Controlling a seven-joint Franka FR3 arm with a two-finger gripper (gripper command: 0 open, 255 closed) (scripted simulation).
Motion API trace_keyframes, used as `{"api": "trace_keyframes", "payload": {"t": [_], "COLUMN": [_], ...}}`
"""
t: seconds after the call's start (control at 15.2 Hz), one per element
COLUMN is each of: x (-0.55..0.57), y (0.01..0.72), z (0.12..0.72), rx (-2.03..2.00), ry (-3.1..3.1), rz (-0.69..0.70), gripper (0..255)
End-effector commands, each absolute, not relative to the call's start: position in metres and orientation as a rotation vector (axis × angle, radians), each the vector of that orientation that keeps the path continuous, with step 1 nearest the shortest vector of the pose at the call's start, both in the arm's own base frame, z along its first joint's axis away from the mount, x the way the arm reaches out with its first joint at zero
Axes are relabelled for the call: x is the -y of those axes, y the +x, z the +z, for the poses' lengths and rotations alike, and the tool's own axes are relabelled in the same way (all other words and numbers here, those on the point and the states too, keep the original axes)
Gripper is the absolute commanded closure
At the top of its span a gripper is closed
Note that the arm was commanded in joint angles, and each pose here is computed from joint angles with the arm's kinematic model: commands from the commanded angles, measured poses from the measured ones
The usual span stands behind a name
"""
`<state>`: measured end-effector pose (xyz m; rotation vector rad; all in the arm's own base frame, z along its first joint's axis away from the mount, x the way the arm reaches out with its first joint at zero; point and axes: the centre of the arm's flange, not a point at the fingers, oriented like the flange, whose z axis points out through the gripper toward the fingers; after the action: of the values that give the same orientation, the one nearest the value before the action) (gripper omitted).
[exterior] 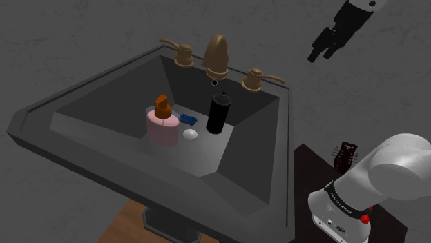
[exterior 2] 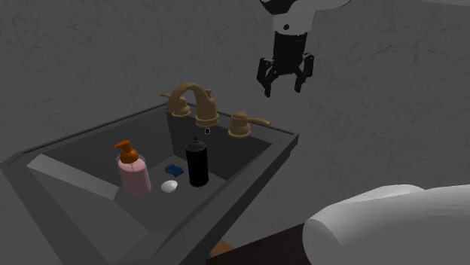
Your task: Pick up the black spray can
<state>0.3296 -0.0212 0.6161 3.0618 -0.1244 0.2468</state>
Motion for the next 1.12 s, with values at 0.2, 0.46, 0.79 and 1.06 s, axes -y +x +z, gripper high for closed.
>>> {"api": "trace_keyframes", "payload": {"t": [0.2,0.46,0.79,1.06], "x": [-0.010,-0.051,-0.102,-0.142], "y": [0.333,0.342,0.358,0.375], "z": [0.591,0.558,0.518,0.486], "rx": [0.200,0.300,0.425,0.524], "ry": [3.055,3.041,3.019,2.997], "rz": [0.285,0.334,0.396,0.445], "gripper": [0,0,0,0]}}
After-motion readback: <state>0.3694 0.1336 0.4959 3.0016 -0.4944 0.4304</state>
